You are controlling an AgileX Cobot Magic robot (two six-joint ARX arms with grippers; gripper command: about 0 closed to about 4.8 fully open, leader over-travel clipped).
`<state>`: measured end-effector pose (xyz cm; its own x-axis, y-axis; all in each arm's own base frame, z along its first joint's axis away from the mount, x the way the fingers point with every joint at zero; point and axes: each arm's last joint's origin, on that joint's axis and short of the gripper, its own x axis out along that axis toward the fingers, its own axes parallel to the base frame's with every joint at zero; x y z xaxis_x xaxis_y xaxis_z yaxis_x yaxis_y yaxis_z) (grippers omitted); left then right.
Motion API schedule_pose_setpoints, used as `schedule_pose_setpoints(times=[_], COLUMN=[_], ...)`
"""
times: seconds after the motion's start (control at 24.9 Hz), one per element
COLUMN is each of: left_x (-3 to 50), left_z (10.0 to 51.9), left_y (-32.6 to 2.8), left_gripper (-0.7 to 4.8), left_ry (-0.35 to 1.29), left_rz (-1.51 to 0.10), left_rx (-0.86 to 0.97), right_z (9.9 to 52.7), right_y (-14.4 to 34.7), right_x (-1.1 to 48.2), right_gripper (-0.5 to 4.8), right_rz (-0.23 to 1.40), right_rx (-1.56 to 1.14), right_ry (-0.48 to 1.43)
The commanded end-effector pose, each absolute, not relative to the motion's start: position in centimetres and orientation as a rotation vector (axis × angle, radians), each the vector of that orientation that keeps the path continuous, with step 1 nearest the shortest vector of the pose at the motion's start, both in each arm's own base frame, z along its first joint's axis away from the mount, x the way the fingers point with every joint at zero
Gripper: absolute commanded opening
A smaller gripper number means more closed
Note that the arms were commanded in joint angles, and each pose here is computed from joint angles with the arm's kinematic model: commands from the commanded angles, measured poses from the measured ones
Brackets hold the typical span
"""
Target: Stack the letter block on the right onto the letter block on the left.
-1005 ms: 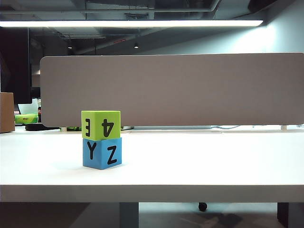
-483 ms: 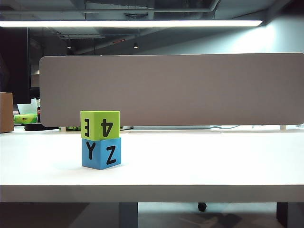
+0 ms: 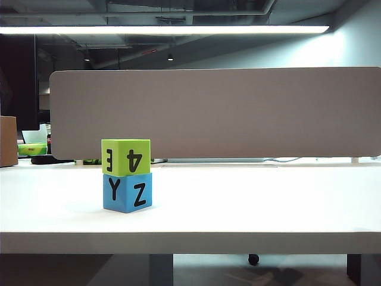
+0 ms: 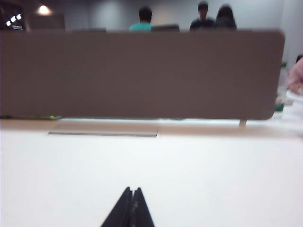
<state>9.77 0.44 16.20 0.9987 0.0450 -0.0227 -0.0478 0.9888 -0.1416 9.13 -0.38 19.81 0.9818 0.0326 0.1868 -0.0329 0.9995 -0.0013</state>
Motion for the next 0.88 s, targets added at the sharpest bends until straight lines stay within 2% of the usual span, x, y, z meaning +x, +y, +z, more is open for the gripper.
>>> schedule_pose_setpoints(times=[0.04, 0.36, 0.88], left_x=[9.8, 9.8, 9.8], left_z=[16.4, 16.4, 16.4], left_y=[0.4, 0.4, 0.4], left_gripper=[0.26, 0.26, 0.26], left_ry=[0.010, 0.010, 0.011], left_rz=[0.041, 0.041, 0.041], left_rx=[-0.135, -0.135, -0.134], right_z=[18.1, 14.7, 14.7], right_y=[-0.1, 0.4, 0.4], right_x=[9.6, 9.6, 9.6], right_gripper=[-0.05, -0.05, -0.05], right_rz=[0.062, 0.082, 0.079], right_rx=[0.016, 0.027, 0.026], right_ry=[-0.144, 0.179, 0.177])
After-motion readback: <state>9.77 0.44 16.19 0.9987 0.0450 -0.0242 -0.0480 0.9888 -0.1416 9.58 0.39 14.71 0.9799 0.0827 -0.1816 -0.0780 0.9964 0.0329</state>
